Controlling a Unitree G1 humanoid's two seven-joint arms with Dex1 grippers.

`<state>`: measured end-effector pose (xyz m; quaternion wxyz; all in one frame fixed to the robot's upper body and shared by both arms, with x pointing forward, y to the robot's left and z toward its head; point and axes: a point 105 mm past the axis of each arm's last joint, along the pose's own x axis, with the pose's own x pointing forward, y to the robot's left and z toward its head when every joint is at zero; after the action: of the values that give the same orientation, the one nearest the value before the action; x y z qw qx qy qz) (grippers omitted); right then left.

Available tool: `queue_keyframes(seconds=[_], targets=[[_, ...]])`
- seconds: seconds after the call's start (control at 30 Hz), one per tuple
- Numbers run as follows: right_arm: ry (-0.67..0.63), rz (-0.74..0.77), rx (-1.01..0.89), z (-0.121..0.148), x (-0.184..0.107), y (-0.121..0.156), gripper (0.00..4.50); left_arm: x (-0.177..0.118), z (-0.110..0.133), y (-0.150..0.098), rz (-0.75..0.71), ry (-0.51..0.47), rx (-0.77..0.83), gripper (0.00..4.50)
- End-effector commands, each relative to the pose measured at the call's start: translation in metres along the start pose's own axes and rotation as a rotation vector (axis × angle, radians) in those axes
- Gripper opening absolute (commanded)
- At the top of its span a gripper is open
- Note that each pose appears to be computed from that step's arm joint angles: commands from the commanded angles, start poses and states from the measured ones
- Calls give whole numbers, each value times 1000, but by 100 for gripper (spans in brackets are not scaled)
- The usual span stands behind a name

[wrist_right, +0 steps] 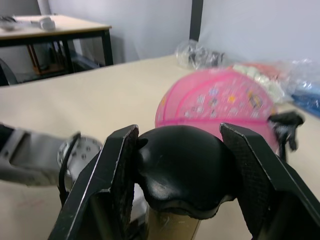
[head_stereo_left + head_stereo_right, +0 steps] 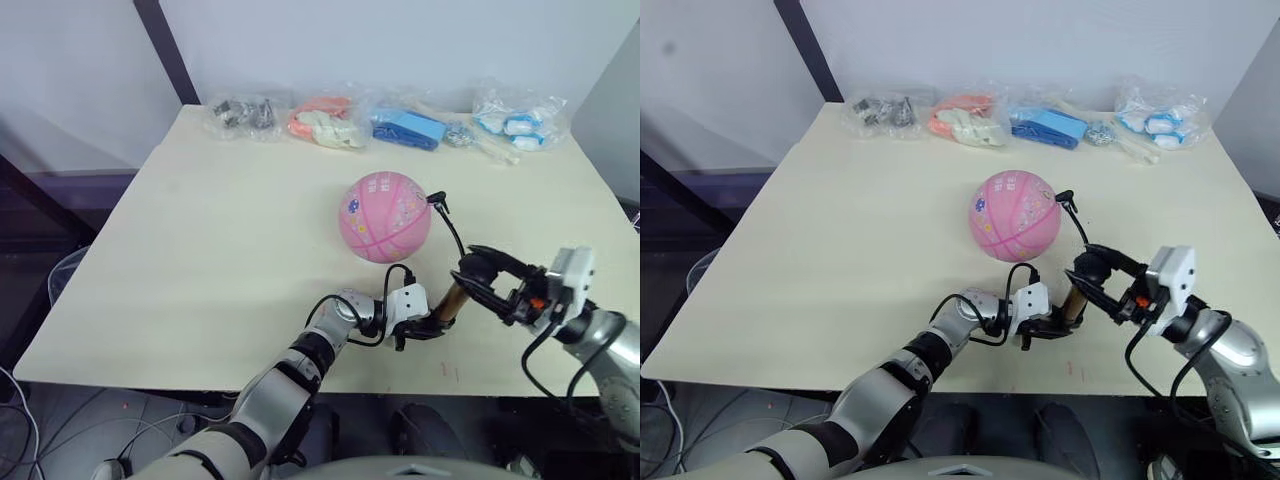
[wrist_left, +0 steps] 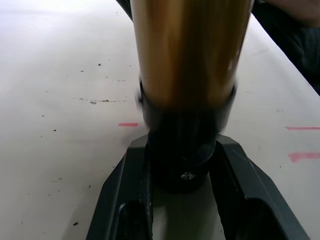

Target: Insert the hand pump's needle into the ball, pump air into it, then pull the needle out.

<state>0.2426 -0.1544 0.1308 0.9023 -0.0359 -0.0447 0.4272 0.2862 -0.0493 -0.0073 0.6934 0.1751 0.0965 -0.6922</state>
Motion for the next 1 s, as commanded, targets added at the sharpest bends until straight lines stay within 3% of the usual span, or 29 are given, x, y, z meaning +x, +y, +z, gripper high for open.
queue_keyframes(seconds=[0.03, 0.23, 0.63, 1.0], targets=[[133, -10, 69, -41, -7, 7, 212, -4, -35, -16, -39, 123, -76, 108], [39, 7, 34, -6, -4, 3, 212, -5, -35, -15, -38, 124, -77, 108], [-78, 38, -60, 104, -10, -18, 212, -4, -35, -16, -40, 123, -76, 108], [-123, 44, -128, 162, -19, -26, 212, -4, -36, -16, -40, 127, -79, 108]])
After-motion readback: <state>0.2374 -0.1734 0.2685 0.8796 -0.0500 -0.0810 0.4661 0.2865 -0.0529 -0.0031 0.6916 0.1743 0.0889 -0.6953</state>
